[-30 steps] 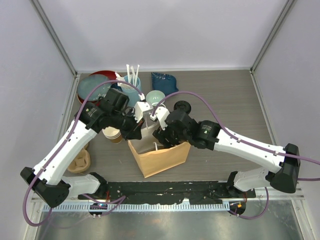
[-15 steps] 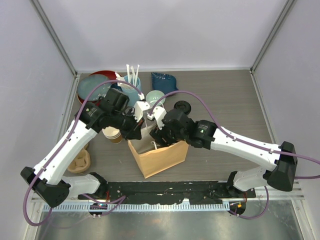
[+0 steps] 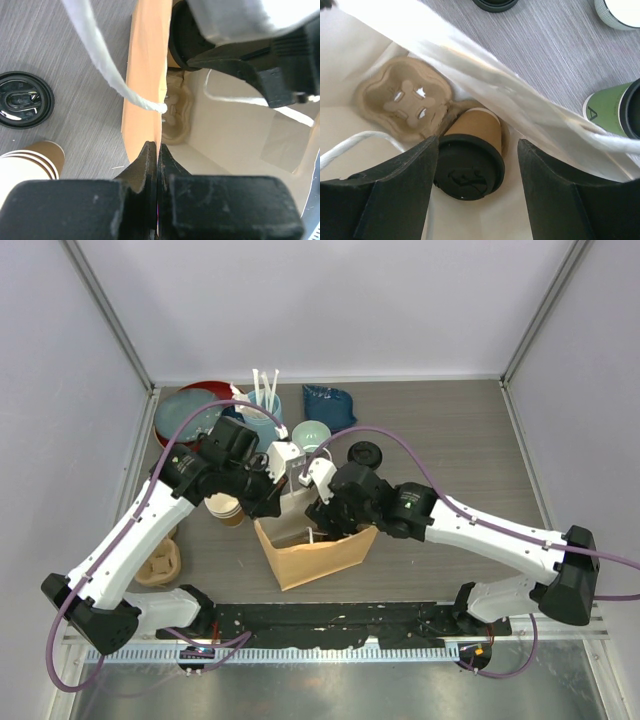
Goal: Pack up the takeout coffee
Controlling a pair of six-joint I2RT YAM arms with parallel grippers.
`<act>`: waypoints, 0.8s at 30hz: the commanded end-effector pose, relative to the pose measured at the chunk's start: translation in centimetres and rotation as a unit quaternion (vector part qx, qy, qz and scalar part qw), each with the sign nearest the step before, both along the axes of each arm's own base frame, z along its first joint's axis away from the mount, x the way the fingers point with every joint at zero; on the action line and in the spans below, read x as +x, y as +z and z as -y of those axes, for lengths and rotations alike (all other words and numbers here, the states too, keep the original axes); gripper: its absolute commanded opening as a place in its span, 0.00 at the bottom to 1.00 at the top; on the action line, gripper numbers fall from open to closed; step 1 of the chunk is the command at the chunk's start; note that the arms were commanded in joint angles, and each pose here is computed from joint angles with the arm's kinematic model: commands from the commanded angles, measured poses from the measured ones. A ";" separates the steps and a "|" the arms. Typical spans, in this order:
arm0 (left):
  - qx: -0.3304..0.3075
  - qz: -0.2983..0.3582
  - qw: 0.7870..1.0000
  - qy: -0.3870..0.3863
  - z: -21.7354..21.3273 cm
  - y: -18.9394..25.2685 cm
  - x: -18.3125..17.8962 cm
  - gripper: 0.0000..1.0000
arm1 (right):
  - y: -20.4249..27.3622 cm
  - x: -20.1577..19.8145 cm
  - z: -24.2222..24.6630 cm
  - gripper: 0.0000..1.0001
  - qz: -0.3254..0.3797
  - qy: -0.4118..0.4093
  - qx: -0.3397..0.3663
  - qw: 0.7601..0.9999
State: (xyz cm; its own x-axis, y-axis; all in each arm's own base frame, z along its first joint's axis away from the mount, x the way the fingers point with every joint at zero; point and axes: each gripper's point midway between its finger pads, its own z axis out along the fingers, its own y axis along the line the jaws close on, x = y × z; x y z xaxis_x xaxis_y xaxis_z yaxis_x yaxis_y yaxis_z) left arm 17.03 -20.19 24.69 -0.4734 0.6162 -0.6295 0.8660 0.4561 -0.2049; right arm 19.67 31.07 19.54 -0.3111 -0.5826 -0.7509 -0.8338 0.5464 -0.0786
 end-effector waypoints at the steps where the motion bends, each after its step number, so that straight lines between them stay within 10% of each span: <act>1: -0.015 0.026 1.000 0.010 0.3 1.2 0.6 0.00 | 2.0 -0.4 1.0 0.70 0.025 0.013 0.017 0.999; 24: -0.019 0.017 0.999 -0.019 0.6 0.7 -0.2 0.00 | 11.2 0.6 -0.8 0.69 0.020 -0.073 0.175 0.982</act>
